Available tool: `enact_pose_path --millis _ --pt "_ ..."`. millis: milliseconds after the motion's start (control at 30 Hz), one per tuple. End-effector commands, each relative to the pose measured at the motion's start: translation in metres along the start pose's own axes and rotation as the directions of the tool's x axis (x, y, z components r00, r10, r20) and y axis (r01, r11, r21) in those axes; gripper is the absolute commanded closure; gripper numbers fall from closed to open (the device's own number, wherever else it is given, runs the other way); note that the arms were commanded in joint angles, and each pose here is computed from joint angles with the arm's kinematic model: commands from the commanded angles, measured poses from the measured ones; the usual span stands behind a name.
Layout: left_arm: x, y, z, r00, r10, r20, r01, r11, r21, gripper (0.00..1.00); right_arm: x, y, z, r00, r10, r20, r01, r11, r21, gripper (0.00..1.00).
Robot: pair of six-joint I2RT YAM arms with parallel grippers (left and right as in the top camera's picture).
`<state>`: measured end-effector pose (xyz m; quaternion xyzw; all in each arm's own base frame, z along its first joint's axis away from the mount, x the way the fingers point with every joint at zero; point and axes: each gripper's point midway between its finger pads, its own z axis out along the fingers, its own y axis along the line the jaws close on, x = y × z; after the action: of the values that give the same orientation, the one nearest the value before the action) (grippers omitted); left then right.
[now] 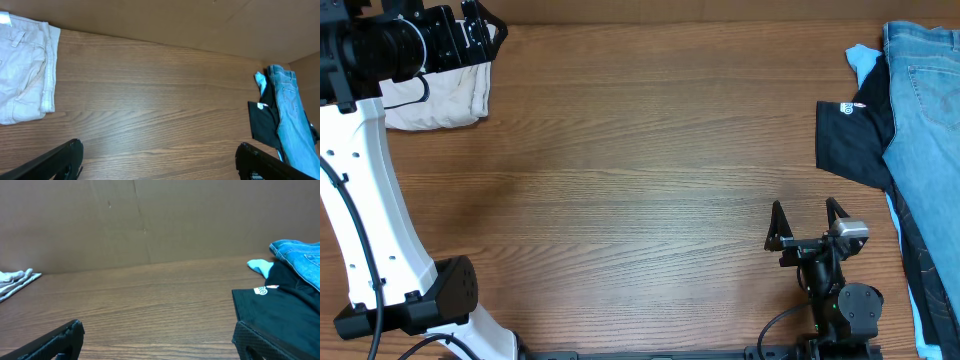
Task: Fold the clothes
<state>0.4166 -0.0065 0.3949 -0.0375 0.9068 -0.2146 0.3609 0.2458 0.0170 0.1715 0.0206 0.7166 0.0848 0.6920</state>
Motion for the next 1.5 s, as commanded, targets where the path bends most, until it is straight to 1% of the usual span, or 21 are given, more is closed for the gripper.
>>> enact_pose_path --millis 0,667,900,933,1033,1133,1267,1367,1467 --pt "-0.001 -0.005 0.001 1.000 0.026 0.001 -0.026 0.999 0.020 0.00 0.001 -0.002 0.000 1.000 0.006 0.009 -0.006 1.000 0.011 0.00" --pt "-0.001 -0.005 0.001 1.000 0.026 0.001 -0.026 0.999 0.020 0.00 0.001 -0.002 0.000 1.000 0.006 0.009 -0.006 1.000 0.011 0.00" --pt "0.008 -0.002 0.001 0.999 -0.006 -0.035 0.006 1.000 0.000 0.00 0.001 -0.002 0.000 1.000 0.006 0.009 -0.006 1.000 0.011 0.00" --pt "0.014 -0.001 0.002 0.998 -0.017 -0.059 0.017 1.000 -0.003 0.00 0.001 -0.002 0.000 1.000 0.006 0.009 -0.006 1.000 0.011 0.00" --pt "0.030 0.007 0.010 0.991 -0.031 -0.127 0.021 0.997 -0.076 0.00 0.001 -0.002 0.000 1.000 0.007 0.009 -0.007 1.000 0.011 0.00" --pt "0.038 0.005 0.022 0.988 0.028 -0.154 -0.056 0.981 -0.183 0.00 0.001 -0.002 0.000 1.000 0.006 0.009 -0.006 1.000 0.011 0.00" --pt "0.047 -0.008 0.033 0.979 0.113 -0.169 -0.166 0.925 -0.342 0.00 0.001 -0.002 0.000 1.000 0.006 0.009 -0.006 1.000 0.011 0.00" --pt "0.055 -0.020 0.041 0.966 0.185 -0.179 -0.242 0.887 -0.392 0.00 0.001 -0.002 0.000 1.000 0.006 0.009 -0.006 1.000 0.011 0.00" --pt "0.063 -0.023 0.050 0.961 0.219 -0.171 -0.270 0.880 -0.391 0.00 0.001 -0.002 0.000 1.000 0.007 0.009 -0.007 1.000 0.011 0.00"
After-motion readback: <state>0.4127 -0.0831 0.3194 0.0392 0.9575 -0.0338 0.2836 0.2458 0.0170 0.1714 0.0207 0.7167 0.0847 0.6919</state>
